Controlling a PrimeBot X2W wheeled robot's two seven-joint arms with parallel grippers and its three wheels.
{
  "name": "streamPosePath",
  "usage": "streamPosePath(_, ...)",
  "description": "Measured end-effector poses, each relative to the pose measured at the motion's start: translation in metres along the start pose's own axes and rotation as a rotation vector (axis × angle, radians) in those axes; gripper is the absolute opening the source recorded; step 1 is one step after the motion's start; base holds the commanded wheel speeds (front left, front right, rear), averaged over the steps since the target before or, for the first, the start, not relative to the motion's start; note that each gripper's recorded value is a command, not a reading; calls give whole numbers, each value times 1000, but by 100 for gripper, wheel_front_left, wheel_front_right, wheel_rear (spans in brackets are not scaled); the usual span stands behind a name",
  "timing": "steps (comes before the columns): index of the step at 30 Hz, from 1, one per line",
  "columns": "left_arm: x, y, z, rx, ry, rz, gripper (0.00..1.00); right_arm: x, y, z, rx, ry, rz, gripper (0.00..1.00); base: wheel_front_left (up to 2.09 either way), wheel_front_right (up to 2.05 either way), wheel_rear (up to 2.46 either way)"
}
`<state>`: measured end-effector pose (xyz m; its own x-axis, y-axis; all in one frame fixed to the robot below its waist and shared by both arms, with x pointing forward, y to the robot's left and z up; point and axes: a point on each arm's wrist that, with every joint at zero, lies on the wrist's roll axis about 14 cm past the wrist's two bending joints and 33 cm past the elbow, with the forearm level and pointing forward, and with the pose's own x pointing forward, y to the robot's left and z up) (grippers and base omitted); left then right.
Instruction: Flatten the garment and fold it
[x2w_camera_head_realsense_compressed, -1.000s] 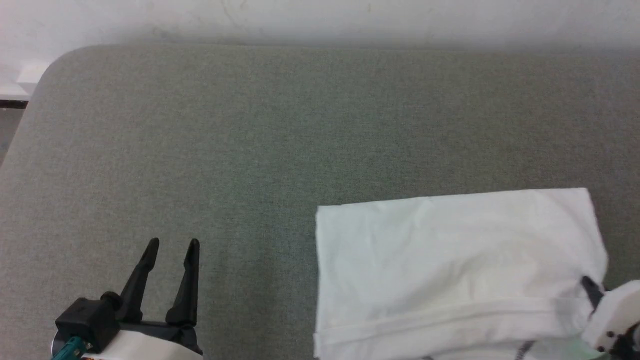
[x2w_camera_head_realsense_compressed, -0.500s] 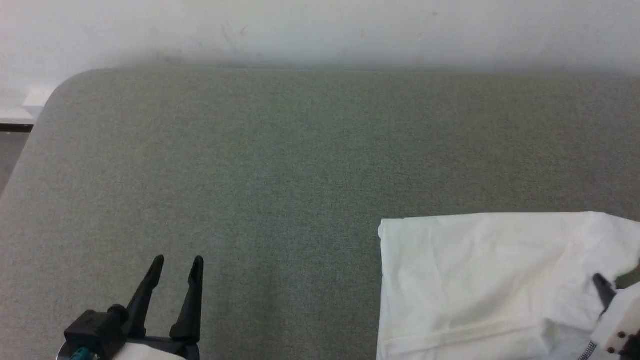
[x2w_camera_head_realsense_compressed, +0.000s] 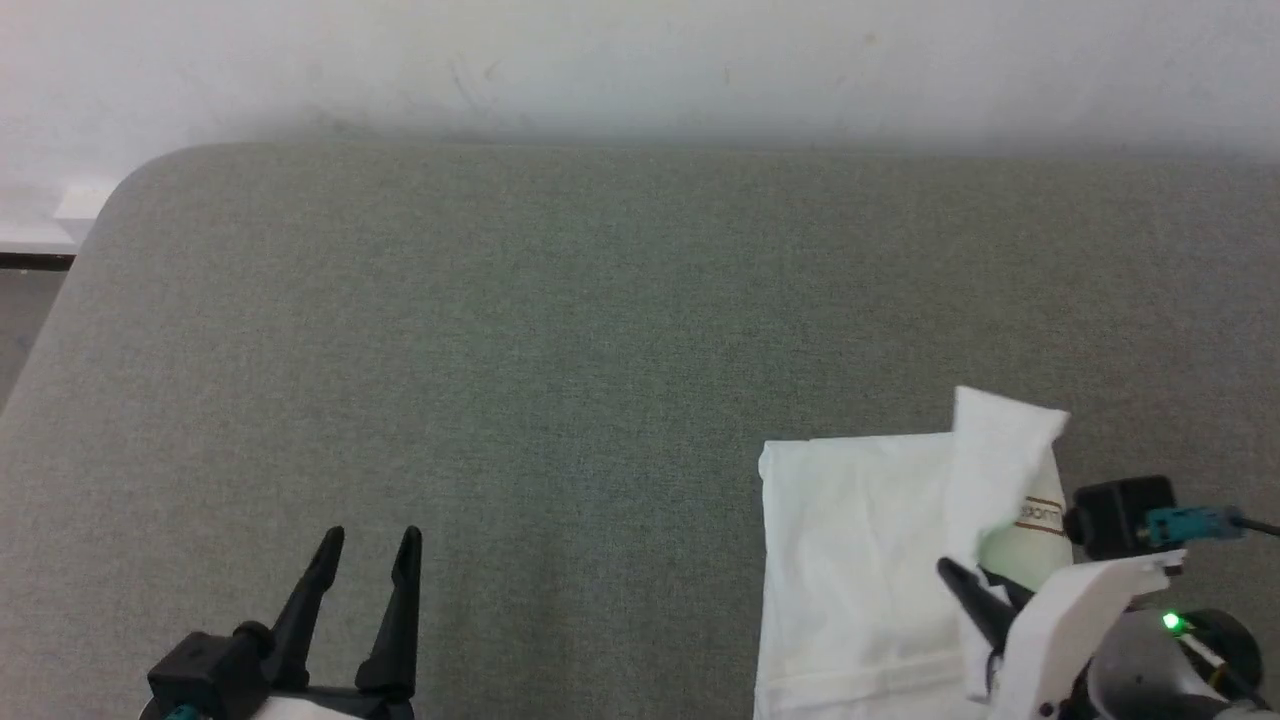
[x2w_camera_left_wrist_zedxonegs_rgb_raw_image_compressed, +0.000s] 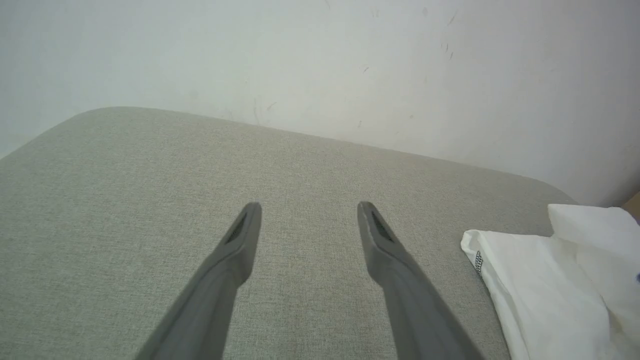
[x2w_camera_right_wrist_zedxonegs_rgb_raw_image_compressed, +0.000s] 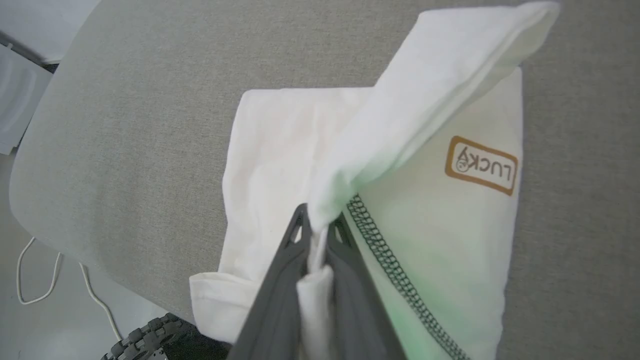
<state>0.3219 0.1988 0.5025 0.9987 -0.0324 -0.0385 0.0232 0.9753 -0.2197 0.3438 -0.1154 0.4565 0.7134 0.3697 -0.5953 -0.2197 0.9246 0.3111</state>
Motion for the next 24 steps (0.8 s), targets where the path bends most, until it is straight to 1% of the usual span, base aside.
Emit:
streamPosePath(4, 0, 1, -4, -9, 11, 6, 100, 14, 27, -11, -25, 54, 83, 0, 0, 0, 0)
streamPosePath(9, 1, 6, -4, -11, 11, 20, 100, 32, 48, -17, -57, 86, 150, 0, 0, 0, 0)
streamPosePath(13, -1, 11, -9, -14, 25, 38, 100, 45, 68, -30, -78, 132, 211, 0, 0, 0, 0)
streamPosePath(16, -2, 13, -12, -18, 35, 46, 100, 53, 74, -45, -96, 190, 226, 0, 0, 0, 0)
streamPosePath(17, -2, 14, -12, -18, 34, 49, 100, 55, 73, -50, -108, 208, 221, 4, 0, 0, 0)
streamPosePath(18, -2, 15, -12, -18, 34, 52, 100, 57, 73, -54, -125, 224, 213, 46, 0, 0, 0)
streamPosePath(19, -2, 15, -12, -19, 33, 55, 100, 59, 72, -58, -138, 240, 207, 100, 0, 0, 0)
streamPosePath(24, -4, 17, -13, -20, 36, 63, 100, 62, 72, -62, -157, 264, 203, 100, 0, 0, 0)
